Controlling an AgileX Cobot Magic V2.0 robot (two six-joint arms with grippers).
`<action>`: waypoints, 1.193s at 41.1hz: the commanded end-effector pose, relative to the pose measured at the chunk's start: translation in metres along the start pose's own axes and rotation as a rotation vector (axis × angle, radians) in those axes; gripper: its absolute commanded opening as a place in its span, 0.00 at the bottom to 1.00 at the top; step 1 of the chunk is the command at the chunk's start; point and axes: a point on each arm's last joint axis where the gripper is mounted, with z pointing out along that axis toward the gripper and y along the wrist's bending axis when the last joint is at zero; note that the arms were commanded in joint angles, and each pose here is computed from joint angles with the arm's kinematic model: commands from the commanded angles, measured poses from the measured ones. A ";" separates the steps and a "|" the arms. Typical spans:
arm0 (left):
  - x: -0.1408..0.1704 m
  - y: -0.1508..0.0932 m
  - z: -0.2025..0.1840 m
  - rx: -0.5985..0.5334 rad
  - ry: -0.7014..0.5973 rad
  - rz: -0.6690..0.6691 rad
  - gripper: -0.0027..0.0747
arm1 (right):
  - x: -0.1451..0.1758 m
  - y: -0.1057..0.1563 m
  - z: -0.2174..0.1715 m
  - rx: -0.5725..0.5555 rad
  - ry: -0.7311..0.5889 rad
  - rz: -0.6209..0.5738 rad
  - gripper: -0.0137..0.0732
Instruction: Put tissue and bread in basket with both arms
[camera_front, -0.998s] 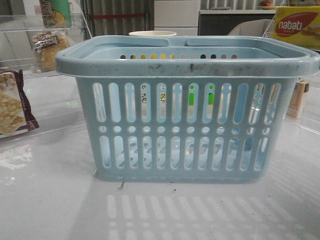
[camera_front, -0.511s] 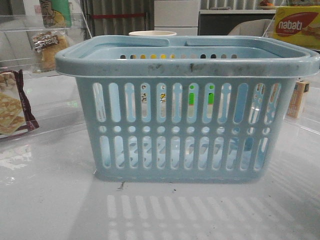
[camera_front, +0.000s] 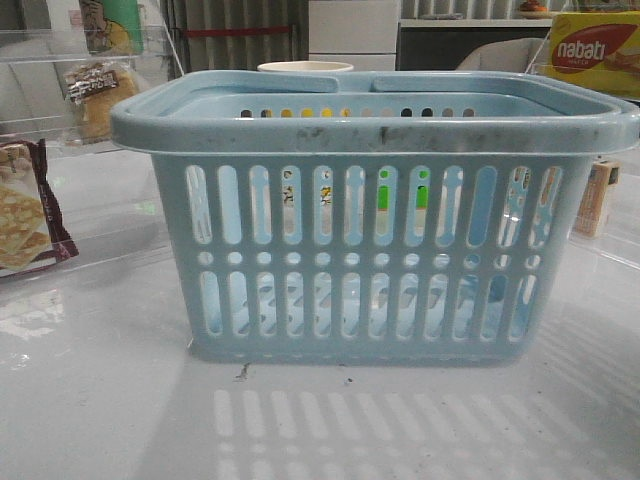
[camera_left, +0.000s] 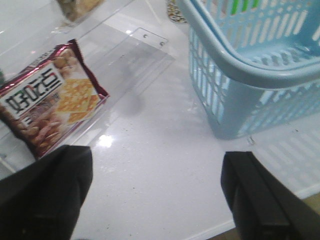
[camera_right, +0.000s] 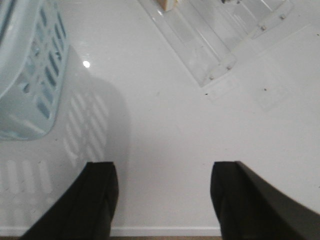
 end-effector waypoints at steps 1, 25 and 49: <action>-0.018 -0.005 -0.003 0.032 -0.100 0.044 0.78 | -0.029 -0.011 0.006 0.054 -0.093 0.035 0.76; -0.018 -0.008 -0.003 0.055 -0.105 0.057 0.78 | -0.150 -0.061 0.103 0.132 -0.032 0.157 0.76; -0.018 -0.008 -0.003 0.055 -0.105 0.057 0.78 | -0.176 -0.075 0.200 0.111 -0.022 0.186 0.53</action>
